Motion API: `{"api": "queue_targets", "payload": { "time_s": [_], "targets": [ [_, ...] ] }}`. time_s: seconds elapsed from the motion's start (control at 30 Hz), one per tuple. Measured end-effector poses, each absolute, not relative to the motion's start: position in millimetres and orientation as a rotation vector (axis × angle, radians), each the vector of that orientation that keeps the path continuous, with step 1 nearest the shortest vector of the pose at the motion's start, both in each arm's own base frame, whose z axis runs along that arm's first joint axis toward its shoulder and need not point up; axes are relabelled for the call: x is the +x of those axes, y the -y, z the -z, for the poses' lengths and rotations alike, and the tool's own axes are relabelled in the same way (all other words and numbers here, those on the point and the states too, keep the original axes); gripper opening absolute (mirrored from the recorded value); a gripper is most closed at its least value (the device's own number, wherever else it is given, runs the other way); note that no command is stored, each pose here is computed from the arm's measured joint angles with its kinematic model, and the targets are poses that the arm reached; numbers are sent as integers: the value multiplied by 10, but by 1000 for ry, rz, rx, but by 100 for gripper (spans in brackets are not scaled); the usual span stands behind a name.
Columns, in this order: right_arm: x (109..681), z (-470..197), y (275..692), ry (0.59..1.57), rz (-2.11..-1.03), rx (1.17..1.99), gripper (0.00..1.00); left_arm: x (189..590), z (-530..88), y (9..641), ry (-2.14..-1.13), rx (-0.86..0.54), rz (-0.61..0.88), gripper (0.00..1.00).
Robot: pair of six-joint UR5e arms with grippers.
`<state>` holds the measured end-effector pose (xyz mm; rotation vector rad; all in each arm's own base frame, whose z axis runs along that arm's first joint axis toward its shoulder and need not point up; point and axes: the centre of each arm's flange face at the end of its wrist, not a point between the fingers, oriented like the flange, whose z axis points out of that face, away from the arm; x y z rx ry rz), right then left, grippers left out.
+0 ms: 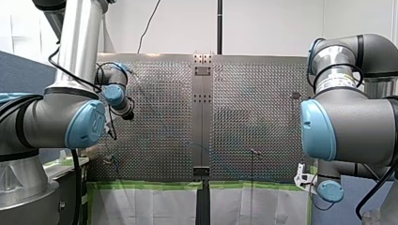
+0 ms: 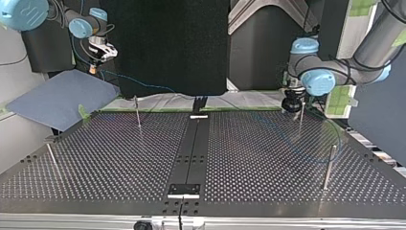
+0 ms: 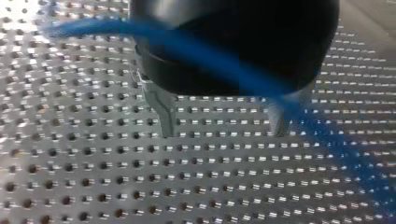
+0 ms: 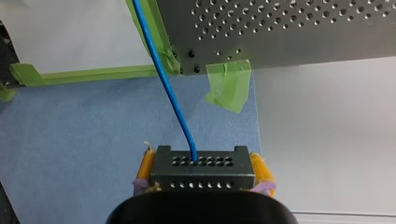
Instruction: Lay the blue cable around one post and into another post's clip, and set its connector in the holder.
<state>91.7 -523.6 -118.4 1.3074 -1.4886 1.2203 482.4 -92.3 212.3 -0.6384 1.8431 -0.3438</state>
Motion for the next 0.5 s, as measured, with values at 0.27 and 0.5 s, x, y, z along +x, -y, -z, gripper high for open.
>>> {"api": "queue_targets", "payload": {
  "time_s": [0.27,0.5],
  "targets": [
    [944,1185,5229,1488,-1222,1313,0,4527,-1875,1061,-1947,-567,314,98],
    [963,1188,5222,1489,-1223,1319,0,4279,-1815,1223,-2011,-498,336,98]
  ]
}}
